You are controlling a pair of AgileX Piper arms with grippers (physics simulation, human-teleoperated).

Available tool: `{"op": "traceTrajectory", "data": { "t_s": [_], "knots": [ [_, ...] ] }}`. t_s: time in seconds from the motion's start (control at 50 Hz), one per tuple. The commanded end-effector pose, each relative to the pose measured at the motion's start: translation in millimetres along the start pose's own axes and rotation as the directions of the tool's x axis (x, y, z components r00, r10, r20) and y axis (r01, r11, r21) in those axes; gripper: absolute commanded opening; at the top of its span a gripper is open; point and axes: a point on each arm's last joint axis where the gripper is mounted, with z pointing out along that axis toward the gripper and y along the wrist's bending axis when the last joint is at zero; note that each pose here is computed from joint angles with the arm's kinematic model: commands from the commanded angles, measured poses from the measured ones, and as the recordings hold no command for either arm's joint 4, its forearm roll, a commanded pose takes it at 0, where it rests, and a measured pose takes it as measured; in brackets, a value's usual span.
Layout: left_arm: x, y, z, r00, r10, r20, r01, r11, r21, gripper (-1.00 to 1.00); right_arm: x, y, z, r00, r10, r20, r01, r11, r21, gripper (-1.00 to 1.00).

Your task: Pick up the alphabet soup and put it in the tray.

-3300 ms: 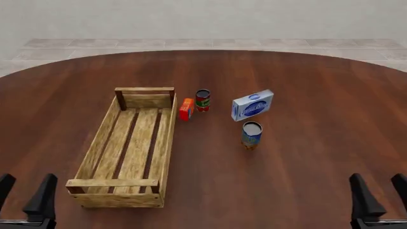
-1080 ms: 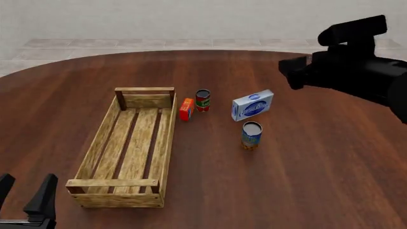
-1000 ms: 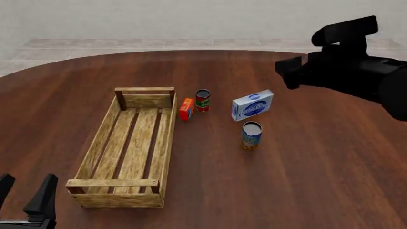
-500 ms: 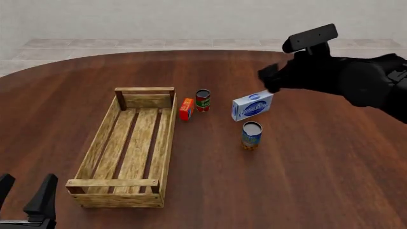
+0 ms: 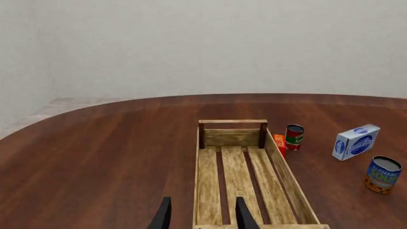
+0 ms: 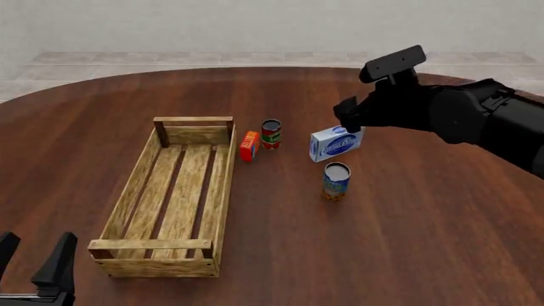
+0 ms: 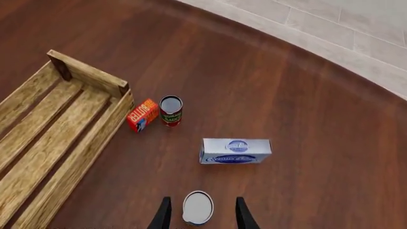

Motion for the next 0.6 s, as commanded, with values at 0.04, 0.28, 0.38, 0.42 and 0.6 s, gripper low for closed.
{"op": "traceTrajectory", "data": {
  "t_s": [0.04,0.28,0.38,0.42,0.6],
  "knots": [
    [0.0,0.0,0.0,1.000,0.000,0.000,0.000,1.000,0.000,1.00,4.9,0.9,10.7,1.000,-0.012,-0.021,0.012,1.000,-0.004,1.00],
    [0.0,0.0,0.0,1.000,0.000,0.000,0.000,1.000,0.000,1.00,13.8,6.6,23.1,0.999,-0.014,-0.048,0.013,1.000,-0.019,1.00],
    [0.0,0.0,0.0,1.000,0.000,0.000,0.000,1.000,0.000,1.00,15.1,8.6,27.1,0.998,-0.017,-0.054,0.015,1.000,-0.024,1.00],
    [0.0,0.0,0.0,1.000,0.000,0.000,0.000,1.000,0.000,1.00,15.9,9.5,29.3,0.998,-0.020,-0.058,0.019,0.999,-0.026,1.00],
    [0.0,0.0,0.0,1.000,0.000,0.000,0.000,1.000,0.000,1.00,22.2,10.2,35.8,0.997,-0.022,-0.072,0.020,0.999,-0.028,1.00]
  ]
}}
